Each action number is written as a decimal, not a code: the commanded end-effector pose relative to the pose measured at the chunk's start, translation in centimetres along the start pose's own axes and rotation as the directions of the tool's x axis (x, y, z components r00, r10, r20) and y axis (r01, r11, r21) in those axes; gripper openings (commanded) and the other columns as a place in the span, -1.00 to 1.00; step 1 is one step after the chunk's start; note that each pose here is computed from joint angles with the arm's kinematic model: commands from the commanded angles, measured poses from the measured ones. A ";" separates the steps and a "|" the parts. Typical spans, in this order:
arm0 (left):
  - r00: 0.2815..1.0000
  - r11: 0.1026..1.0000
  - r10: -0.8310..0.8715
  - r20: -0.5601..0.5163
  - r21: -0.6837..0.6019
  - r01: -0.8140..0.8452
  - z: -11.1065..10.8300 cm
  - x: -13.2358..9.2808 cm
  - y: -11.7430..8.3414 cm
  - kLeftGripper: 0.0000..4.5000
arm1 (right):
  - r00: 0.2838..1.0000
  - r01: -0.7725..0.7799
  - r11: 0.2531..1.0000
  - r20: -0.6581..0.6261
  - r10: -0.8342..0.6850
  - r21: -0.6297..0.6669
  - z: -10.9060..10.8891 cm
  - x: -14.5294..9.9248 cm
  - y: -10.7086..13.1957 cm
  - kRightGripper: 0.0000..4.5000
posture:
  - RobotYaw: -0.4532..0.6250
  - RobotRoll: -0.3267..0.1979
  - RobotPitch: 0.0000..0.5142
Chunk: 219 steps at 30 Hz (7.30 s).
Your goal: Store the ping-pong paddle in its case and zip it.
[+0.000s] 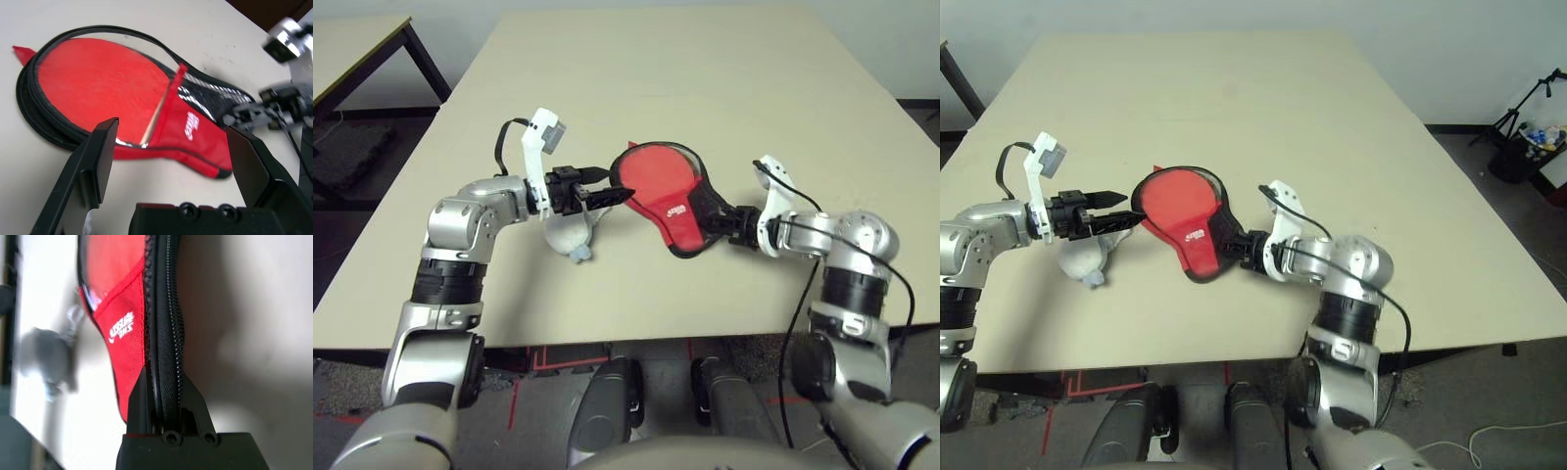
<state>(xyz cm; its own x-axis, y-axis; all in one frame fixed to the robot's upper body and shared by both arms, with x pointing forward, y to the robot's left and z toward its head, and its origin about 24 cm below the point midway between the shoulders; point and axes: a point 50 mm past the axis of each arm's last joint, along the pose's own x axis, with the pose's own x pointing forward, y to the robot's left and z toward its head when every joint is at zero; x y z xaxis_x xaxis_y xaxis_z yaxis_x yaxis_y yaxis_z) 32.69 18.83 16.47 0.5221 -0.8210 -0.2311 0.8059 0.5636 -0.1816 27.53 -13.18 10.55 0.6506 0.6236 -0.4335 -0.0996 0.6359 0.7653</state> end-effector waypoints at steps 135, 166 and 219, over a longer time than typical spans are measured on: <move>0.763 0.997 0.069 -0.643 0.020 -0.074 -6.1 -5.9 1.9 0.55 | 0.916 -0.259 0.318 -0.336 -0.217 -0.912 1.2 3.4 2.8 1.00 | -0.22 0.25 -0.52; 0.882 0.856 0.454 -0.125 0.334 -0.394 -0.7 4.4 6.8 -0.89 | 0.907 -0.264 0.350 -0.354 -0.227 -0.899 0.3 4.0 1.8 1.00 | -0.22 0.25 -0.41; 0.975 0.867 0.214 0.065 0.446 -0.220 3.8 18.3 -3.9 -0.90 | 0.902 -0.268 0.339 -0.358 -0.241 -0.902 -0.3 5.5 2.2 1.00 | -0.36 0.25 -0.27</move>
<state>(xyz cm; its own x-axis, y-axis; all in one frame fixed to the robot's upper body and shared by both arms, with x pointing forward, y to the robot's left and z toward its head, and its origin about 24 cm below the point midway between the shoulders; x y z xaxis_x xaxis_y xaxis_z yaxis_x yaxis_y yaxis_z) 40.46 1.66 16.93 0.7206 -0.6613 -0.2083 0.6866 0.6387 0.3473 30.99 -7.56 12.87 0.4000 0.6402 -0.6558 -0.8961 0.4233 -0.1334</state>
